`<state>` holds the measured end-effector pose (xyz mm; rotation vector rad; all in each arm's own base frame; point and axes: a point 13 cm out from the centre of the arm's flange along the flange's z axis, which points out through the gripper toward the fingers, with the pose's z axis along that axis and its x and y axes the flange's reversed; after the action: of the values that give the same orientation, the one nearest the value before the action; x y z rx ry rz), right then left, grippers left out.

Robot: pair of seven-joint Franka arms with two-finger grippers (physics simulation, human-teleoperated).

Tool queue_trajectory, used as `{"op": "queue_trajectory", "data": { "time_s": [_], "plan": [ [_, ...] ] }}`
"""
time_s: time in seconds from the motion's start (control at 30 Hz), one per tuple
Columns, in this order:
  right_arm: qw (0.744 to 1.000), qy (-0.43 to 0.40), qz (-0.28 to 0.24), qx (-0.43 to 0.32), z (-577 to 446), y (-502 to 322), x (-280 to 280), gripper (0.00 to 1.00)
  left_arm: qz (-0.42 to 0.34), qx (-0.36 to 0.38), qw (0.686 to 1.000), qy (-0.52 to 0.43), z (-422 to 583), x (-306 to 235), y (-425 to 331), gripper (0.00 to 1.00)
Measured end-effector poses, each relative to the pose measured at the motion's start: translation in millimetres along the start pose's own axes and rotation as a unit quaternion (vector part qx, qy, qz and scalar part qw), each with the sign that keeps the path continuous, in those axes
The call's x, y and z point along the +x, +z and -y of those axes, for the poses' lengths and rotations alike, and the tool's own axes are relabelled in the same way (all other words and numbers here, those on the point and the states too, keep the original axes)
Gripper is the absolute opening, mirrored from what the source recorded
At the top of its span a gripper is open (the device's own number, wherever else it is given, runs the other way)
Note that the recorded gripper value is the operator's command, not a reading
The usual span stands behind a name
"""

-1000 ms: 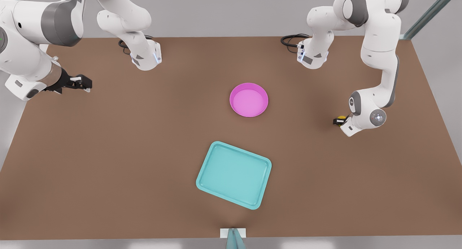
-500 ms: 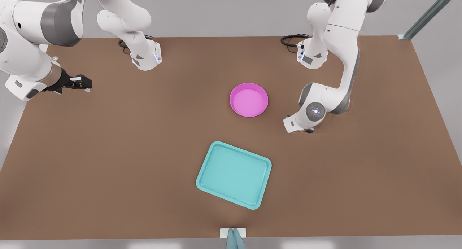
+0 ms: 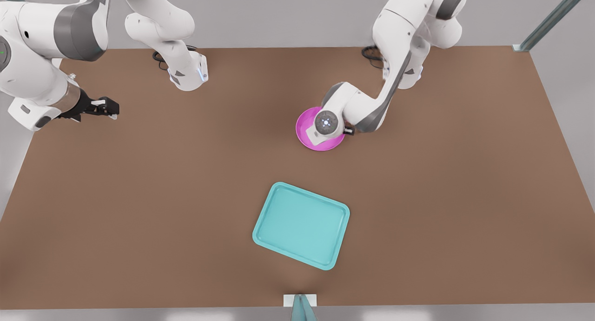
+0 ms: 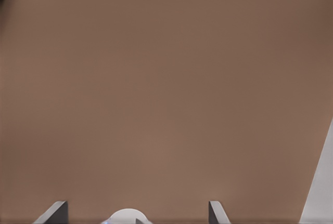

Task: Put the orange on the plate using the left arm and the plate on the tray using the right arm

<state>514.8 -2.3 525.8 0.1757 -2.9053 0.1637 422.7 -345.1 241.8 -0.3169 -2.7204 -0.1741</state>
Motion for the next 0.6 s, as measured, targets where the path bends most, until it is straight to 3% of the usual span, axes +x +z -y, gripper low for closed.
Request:
{"op": "queue_trajectory", "data": {
  "time_s": [0.07, 0.13, 0.23, 0.3, 0.6],
  "plan": [
    [0.999, -0.013, -0.040, -0.013, -14.5, 40.3, -6.0, 1.00, 0.073, 0.043, 0.990, -0.115, -134.9, -19.5, -145.2, 1.00],
    [0.995, -0.049, -0.082, -0.042, -58.0, 97.1, -31.0, 1.00, 0.088, 0.056, 0.974, -0.203, -243.1, -1.5, -199.4, 1.00],
    [0.984, -0.126, -0.108, -0.067, -177.6, 174.9, -67.5, 1.00, 0.076, 0.106, 0.966, -0.224, -315.9, 18.3, -211.3, 1.00],
    [0.977, -0.162, -0.114, -0.075, -256.3, 231.7, -59.3, 1.00, 0.086, 0.125, 0.964, -0.217, -331.3, 32.3, -208.7, 1.00],
    [0.975, -0.197, -0.017, -0.104, -447.7, 325.2, -65.2, 1.00, 0.096, 0.108, 0.971, -0.189, -339.0, 12.5, -203.8, 1.00]
  ]
}}
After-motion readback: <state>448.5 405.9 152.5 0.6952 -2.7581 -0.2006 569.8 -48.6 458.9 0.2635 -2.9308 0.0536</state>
